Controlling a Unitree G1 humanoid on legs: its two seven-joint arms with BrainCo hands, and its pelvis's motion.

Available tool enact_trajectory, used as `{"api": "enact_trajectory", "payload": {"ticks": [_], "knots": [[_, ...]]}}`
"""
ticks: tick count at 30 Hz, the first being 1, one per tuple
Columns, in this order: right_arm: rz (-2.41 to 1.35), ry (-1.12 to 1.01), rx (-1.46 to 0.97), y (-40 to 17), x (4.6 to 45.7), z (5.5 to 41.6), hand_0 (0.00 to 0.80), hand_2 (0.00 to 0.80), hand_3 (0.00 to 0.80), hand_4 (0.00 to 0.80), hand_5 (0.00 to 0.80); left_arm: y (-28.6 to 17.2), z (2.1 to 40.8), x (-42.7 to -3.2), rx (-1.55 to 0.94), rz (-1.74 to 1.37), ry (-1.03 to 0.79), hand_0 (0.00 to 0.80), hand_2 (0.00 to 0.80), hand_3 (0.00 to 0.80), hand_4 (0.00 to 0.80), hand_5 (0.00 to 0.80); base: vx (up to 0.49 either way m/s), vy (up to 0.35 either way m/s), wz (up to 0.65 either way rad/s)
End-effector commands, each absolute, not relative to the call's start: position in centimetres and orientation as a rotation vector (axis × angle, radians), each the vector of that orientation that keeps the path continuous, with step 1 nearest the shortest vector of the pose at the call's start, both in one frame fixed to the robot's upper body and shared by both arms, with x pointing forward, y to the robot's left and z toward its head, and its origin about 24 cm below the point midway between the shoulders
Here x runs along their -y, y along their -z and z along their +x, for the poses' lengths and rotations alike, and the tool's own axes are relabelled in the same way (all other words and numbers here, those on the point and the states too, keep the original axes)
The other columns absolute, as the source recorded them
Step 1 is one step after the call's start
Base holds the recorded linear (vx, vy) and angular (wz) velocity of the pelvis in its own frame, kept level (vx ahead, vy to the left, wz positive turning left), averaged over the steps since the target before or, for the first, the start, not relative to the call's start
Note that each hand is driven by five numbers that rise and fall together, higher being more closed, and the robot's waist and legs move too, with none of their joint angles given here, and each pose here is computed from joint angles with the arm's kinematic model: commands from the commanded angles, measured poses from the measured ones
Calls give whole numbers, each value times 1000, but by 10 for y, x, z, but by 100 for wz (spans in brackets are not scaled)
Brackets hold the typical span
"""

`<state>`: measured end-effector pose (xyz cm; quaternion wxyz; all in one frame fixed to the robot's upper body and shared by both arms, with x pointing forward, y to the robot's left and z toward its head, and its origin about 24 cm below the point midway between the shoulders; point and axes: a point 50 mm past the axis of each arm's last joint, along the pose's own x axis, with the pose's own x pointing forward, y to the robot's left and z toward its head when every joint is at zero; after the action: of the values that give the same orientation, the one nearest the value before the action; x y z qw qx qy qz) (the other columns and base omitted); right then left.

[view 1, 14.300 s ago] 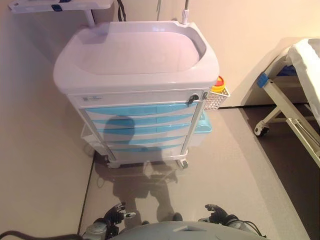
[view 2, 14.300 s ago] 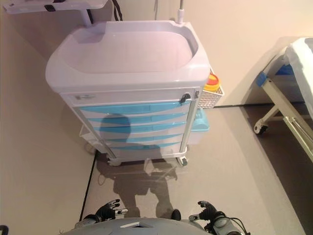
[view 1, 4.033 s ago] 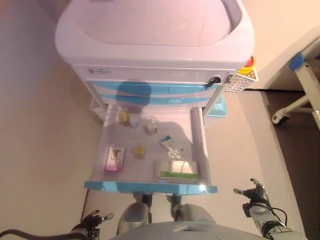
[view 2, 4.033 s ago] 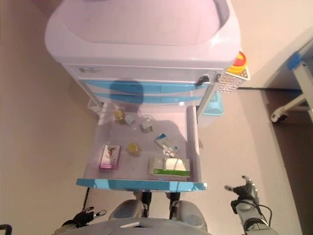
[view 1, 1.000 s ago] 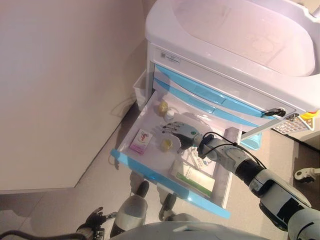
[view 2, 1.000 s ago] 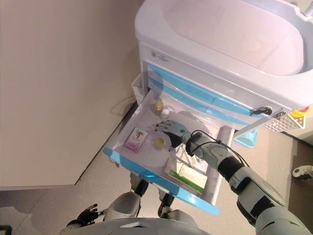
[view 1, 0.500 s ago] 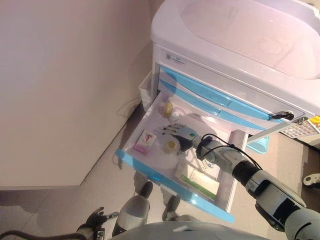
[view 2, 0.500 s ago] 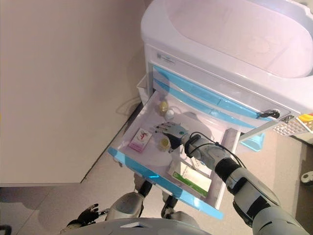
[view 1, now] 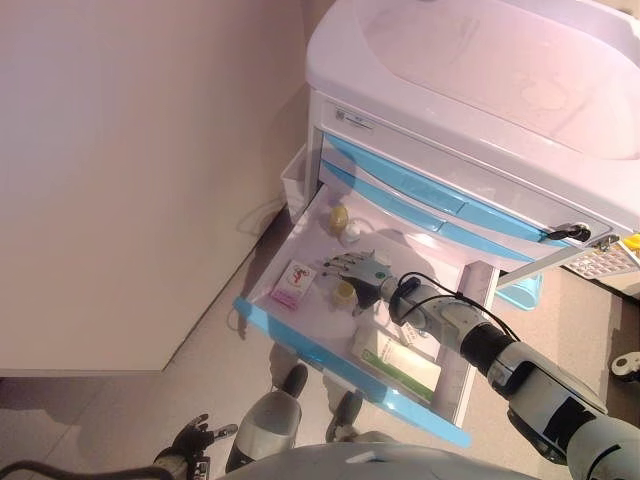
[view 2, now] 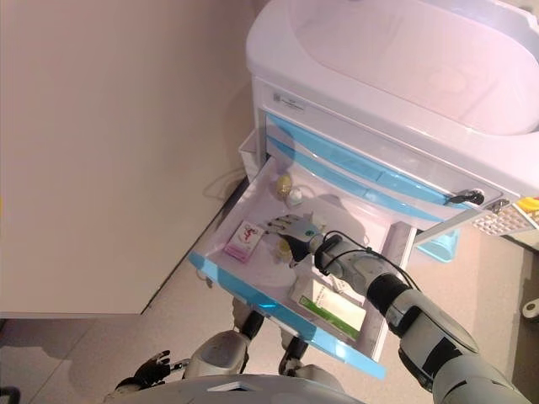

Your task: Open the drawer and pick up the medicine

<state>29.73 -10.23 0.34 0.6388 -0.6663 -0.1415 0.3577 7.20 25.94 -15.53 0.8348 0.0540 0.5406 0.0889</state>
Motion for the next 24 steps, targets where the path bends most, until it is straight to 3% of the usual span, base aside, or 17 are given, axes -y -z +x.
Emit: {"api": "enact_trajectory", "payload": {"ticks": [1, 24], "knots": [[-1508, -832, 407, -6, 86, 294, 0, 0, 0, 0, 0, 156, 68, -262, -1179, 161, -168, 0, 0, 0, 0, 0, 0, 0, 0], [-1556, -797, 366, 0, 96, 297, 0, 0, 0, 0, 0, 156, 70, -260, -1167, 169, -145, 0, 0, 0, 0, 0, 0, 0, 0]]}}
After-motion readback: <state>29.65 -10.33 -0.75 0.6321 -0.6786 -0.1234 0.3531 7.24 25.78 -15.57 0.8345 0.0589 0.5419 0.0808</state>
